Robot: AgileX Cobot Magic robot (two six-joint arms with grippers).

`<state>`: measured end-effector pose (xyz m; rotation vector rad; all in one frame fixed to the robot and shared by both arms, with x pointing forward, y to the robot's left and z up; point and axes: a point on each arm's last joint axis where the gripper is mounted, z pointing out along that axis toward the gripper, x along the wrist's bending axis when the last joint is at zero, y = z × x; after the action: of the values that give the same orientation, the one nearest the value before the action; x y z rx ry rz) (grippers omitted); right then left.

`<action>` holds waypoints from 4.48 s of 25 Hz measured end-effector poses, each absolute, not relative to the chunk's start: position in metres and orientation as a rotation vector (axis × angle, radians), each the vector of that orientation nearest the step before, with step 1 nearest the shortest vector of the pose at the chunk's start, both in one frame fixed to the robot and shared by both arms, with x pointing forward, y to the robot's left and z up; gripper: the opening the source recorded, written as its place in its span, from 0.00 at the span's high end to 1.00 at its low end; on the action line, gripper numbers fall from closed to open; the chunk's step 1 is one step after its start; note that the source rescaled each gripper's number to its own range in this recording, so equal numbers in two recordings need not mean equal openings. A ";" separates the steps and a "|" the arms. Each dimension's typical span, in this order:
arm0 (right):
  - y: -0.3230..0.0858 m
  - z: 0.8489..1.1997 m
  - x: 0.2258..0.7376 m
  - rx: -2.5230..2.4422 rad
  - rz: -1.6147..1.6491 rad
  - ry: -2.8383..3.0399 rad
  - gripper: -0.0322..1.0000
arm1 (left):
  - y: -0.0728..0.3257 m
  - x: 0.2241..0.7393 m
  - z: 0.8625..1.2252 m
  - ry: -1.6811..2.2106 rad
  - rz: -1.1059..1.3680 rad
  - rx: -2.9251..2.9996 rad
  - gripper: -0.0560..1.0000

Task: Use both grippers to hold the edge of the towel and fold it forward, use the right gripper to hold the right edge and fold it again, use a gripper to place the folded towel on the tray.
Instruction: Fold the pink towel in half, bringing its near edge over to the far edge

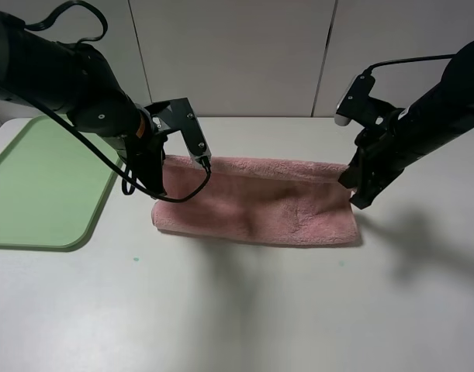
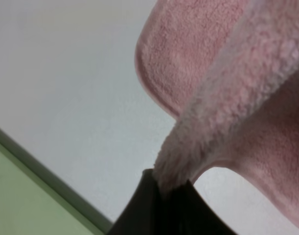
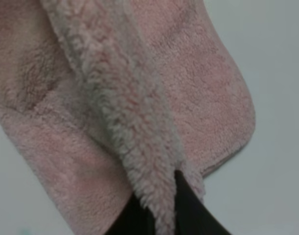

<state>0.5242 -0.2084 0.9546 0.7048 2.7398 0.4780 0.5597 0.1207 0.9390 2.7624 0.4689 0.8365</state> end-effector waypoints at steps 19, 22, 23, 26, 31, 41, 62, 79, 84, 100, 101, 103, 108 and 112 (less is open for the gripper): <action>-0.212 0.957 0.532 0.855 0.515 2.624 0.01 | 0.122 0.562 0.940 0.460 0.846 2.743 0.16; -0.212 0.957 0.532 0.862 0.517 2.620 0.00 | 0.122 0.562 0.940 0.459 0.847 2.742 0.15; -0.212 0.957 0.532 0.865 0.517 2.621 0.00 | 0.122 0.562 0.940 0.459 0.847 2.742 0.15; -0.212 0.957 0.531 0.877 0.515 2.633 0.00 | 0.122 0.562 0.940 0.468 0.845 2.738 0.15; -0.211 0.955 0.527 0.898 0.504 2.670 0.00 | 0.122 0.562 0.940 0.512 0.837 2.720 0.14; -0.211 0.955 0.526 0.900 0.500 2.683 0.00 | 0.123 0.562 0.939 0.654 0.810 2.680 0.03; -0.211 0.955 0.526 0.981 0.518 2.668 0.00 | 0.119 0.563 0.941 0.684 0.800 2.622 0.00; -0.210 0.956 0.529 1.008 0.546 2.625 0.00 | 0.119 0.563 0.941 0.683 0.799 2.618 0.00; -0.210 0.956 0.527 1.033 0.550 2.645 0.00 | 0.119 0.563 0.941 0.687 0.798 2.617 0.00; -0.210 0.955 0.526 1.034 0.547 2.655 0.00 | 0.119 0.563 0.941 0.707 0.794 2.611 0.00; -0.210 0.955 0.526 1.034 0.547 2.655 0.00 | 0.120 0.563 0.940 0.717 0.794 2.620 0.00; -0.210 0.955 0.526 1.034 0.547 2.655 0.00 | 0.123 0.561 0.943 0.764 0.797 2.628 0.00; -0.210 0.955 0.526 1.034 0.548 2.653 0.00 | 0.136 0.552 0.975 0.929 0.839 2.575 0.00; -0.210 0.955 0.526 1.033 0.548 2.650 0.00 | 0.148 0.538 1.006 1.056 0.849 2.524 0.00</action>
<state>0.5263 -0.2097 0.9555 1.0334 2.6505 0.5484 0.5376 0.1483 1.0056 2.5241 1.0556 0.8490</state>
